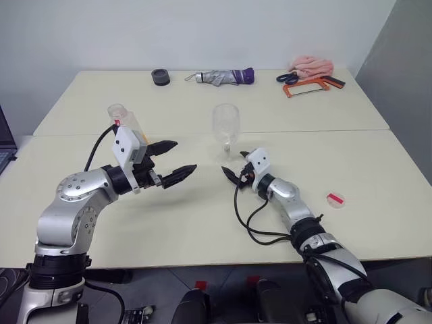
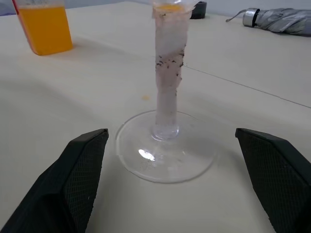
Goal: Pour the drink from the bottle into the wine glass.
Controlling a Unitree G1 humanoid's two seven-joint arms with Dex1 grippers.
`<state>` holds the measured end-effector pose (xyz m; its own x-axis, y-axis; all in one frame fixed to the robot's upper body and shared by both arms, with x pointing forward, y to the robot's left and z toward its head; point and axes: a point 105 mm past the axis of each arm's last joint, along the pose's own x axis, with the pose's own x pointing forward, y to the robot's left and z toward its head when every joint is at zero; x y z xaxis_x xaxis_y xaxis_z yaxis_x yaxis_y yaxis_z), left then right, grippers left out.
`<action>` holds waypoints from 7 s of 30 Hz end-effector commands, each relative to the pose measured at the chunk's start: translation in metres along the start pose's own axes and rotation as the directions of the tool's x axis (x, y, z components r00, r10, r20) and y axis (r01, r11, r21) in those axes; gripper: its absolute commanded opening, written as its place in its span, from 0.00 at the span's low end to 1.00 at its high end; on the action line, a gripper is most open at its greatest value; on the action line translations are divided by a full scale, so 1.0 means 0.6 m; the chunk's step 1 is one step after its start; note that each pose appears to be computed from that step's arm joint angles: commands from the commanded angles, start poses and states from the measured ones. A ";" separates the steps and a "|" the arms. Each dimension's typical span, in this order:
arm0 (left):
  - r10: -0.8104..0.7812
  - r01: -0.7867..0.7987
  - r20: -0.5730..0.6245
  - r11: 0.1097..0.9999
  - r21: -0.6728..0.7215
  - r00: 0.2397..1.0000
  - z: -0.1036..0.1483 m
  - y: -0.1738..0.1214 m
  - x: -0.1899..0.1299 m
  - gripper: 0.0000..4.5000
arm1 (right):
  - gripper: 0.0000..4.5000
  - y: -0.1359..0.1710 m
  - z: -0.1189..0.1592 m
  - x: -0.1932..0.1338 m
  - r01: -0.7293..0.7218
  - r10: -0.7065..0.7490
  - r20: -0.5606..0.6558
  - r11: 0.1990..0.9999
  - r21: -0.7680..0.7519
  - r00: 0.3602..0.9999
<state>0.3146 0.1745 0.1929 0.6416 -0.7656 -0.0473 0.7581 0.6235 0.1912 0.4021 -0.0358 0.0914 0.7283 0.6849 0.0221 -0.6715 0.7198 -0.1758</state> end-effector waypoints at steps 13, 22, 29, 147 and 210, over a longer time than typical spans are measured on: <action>0.118 -0.122 0.115 0.992 0.031 0.986 0.026 0.017 -0.010 1.00 | 0.99 0.012 0.060 -0.075 -0.092 0.100 0.070 0.991 -0.100 0.993; 0.514 -0.513 -0.020 0.858 0.037 0.858 -0.094 0.066 -0.051 1.00 | 0.99 0.064 0.111 -0.133 -0.246 0.256 0.046 0.957 -0.156 0.966; 0.710 -0.709 -0.023 0.704 0.033 0.704 -0.122 0.120 -0.091 1.00 | 0.99 0.093 0.148 -0.146 -0.350 0.364 0.087 0.926 -0.138 0.927; 0.135 -0.265 0.233 0.315 0.912 0.963 0.170 0.106 0.218 0.38 | 1.00 0.007 0.215 -0.131 0.134 -0.119 0.238 0.990 -0.048 0.964; 0.183 -0.246 0.256 -0.076 0.966 0.949 0.190 0.129 0.213 0.38 | 1.00 0.035 0.198 -0.137 0.090 -0.069 0.241 0.993 -0.076 0.968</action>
<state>0.4449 0.1045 0.2860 0.7329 -0.6590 0.1692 -0.2544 -0.0348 0.9665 0.3179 -0.0632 0.1900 0.7336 0.6438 0.2177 -0.6048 0.7646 -0.2227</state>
